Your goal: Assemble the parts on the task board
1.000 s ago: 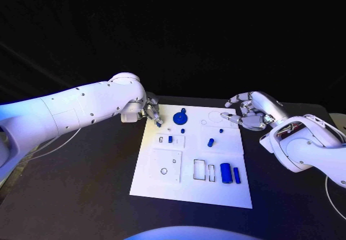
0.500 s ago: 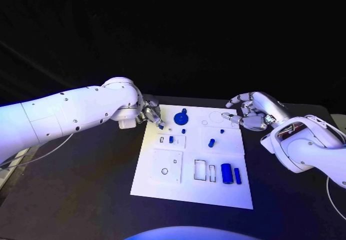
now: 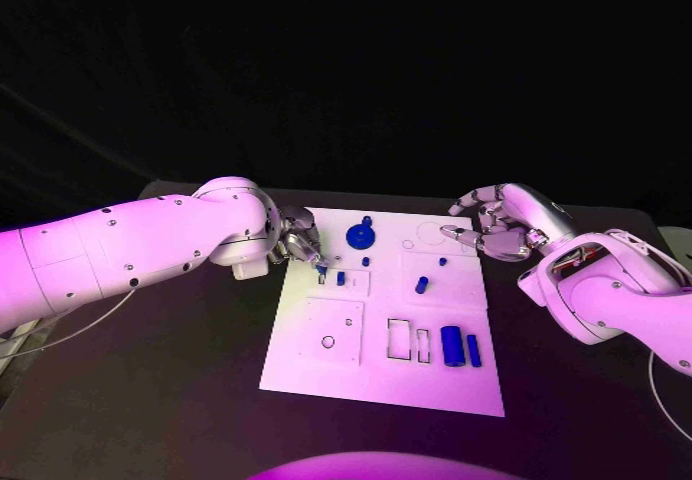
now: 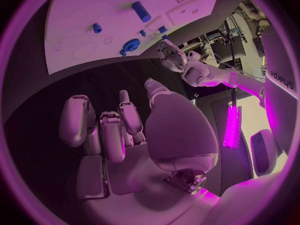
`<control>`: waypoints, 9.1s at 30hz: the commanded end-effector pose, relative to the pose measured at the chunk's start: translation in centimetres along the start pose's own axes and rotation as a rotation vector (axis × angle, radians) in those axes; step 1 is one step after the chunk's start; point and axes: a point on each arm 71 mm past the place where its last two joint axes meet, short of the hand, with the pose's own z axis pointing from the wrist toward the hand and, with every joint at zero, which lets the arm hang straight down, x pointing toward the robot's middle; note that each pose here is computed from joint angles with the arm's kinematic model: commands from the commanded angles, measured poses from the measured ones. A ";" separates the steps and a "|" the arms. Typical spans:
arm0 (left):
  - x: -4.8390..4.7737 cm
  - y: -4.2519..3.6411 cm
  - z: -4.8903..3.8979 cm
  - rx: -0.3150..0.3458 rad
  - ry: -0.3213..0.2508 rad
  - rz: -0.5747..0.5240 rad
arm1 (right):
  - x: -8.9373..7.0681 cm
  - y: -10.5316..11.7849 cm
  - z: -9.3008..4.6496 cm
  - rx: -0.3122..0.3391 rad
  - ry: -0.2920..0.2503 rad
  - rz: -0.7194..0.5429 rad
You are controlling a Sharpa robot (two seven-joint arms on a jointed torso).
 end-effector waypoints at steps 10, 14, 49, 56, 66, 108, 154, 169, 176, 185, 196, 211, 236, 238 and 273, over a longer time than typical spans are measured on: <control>0.73 -0.04 -0.08 0.006 -0.013 0.056 | 0.2 0.1 0.0 -0.007 0.011 0.025; 0.85 -0.07 0.03 0.005 -0.017 0.062 | 0.2 0.1 0.0 -0.007 0.012 0.027; 1.60 0.06 0.61 -0.012 0.038 0.105 | 0.2 -0.1 -0.1 -0.005 0.017 0.032; 1.65 0.05 0.61 -0.012 0.044 0.109 | 0.2 -0.1 -0.1 -0.005 0.017 0.032; 1.68 0.03 0.62 -0.012 0.046 0.111 | 0.2 -0.1 -0.1 -0.005 0.017 0.032; 1.80 -0.48 1.21 -0.009 0.049 0.104 | 0.2 -0.1 -0.2 -0.004 0.014 0.031; 1.52 -0.13 1.12 -0.008 0.025 0.082 | -0.3 -0.2 -0.4 -0.012 -0.030 0.018; 0.06 -1.24 0.32 0.044 -0.090 -0.022 | -0.4 -0.5 -0.3 -0.008 -0.037 0.015; -0.55 -2.34 0.02 0.104 -0.158 -0.060 | -0.4 -0.6 -0.3 -0.005 -0.038 0.016; -0.14 -5.53 0.15 0.426 -0.312 0.049 | -0.3 -0.6 -0.3 -0.005 -0.038 0.022; 2.02 -7.15 1.20 0.513 -0.414 0.355 | -0.2 -0.6 -0.4 -0.008 -0.036 0.028; 3.05 -7.33 2.41 0.446 -0.363 0.478 | -0.1 -0.6 -0.3 -0.008 -0.035 0.030; 3.53 -7.23 3.63 0.411 -0.329 0.490 | 0.0 -0.5 -0.3 -0.010 -0.033 0.032; 3.57 -7.23 3.67 0.411 -0.325 0.490 | 0.0 -0.5 -0.3 -0.010 -0.032 0.033; 4.32 -7.08 4.25 0.411 -0.320 0.464 | 0.0 -0.5 -0.4 -0.010 -0.032 0.034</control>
